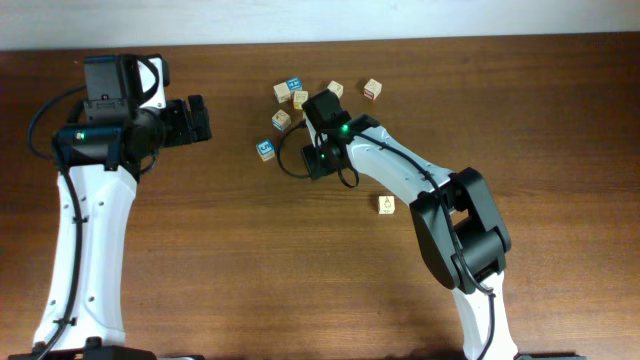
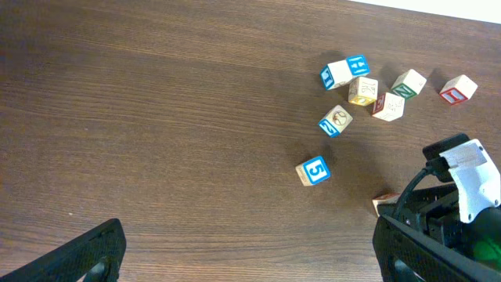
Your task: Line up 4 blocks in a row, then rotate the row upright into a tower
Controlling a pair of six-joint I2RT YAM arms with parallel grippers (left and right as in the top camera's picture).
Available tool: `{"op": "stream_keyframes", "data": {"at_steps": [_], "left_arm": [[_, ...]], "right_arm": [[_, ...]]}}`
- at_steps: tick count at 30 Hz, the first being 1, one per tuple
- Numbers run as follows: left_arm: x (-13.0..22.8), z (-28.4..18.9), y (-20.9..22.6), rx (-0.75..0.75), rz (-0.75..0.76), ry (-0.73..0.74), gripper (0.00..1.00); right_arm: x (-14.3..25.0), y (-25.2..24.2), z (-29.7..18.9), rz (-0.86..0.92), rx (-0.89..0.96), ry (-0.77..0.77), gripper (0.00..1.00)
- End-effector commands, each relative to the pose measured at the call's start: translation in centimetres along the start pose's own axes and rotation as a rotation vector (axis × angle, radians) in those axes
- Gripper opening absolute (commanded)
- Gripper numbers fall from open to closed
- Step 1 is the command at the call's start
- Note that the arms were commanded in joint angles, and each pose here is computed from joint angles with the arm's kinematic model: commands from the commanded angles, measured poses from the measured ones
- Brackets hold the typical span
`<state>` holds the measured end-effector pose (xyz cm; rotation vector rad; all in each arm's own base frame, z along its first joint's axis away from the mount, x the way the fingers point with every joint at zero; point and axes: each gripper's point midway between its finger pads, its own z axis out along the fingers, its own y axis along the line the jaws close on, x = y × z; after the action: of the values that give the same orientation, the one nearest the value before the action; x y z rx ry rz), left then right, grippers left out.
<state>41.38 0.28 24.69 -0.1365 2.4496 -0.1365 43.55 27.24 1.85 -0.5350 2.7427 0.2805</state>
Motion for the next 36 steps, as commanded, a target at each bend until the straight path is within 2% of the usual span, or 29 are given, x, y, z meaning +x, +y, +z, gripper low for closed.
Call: {"op": "stream_keyframes", "data": {"at_steps": [1,3,7,10,13,16,19,21,32,33,36], "left_arm": [[-0.6,-0.5,-0.1,-0.003,-0.009,-0.019,0.99],[-0.6,-0.5,-0.1,-0.003,-0.009,-0.019,0.99],[-0.6,-0.5,-0.1,-0.003,-0.009,-0.019,0.99],[-0.6,-0.5,-0.1,-0.003,-0.009,-0.019,0.99],[-0.6,-0.5,-0.1,-0.003,-0.009,-0.019,0.99],[-0.6,-0.5,-0.1,-0.003,-0.009,-0.019,0.99],[-0.6,-0.5,-0.1,-0.003,-0.009,-0.019,0.99],[-0.6,-0.5,-0.1,-0.003,-0.009,-0.019,0.99],[-0.6,-0.5,-0.1,-0.003,-0.009,-0.019,0.99],[-0.6,-0.5,-0.1,-0.003,-0.009,-0.019,0.99],[-0.6,-0.5,-0.1,-0.003,-0.010,-0.019,0.99]], "right_arm": [[0.3,0.2,0.2,0.008,-0.004,0.018,0.41],[0.2,0.2,0.2,0.034,-0.001,0.013,0.28],[-1.1,0.5,-1.5,0.087,-0.011,-0.016,0.25],[-2.0,2.0,-9.3,0.194,-0.058,-0.007,0.22],[2.0,1.7,-13.5,0.250,-0.020,0.124,0.22],[6.9,-1.4,-10.6,0.426,0.156,0.239,0.22],[10.2,-3.2,-6.4,0.481,0.189,0.260,0.22],[11.6,-4.4,-5.2,0.511,0.214,0.269,0.22],[10.6,-5.0,-5.0,0.475,0.195,0.233,0.24],[10.6,-5.0,-5.0,0.474,0.195,0.234,0.30],[10.7,-4.9,-5.0,0.475,0.193,0.238,0.34]]}}
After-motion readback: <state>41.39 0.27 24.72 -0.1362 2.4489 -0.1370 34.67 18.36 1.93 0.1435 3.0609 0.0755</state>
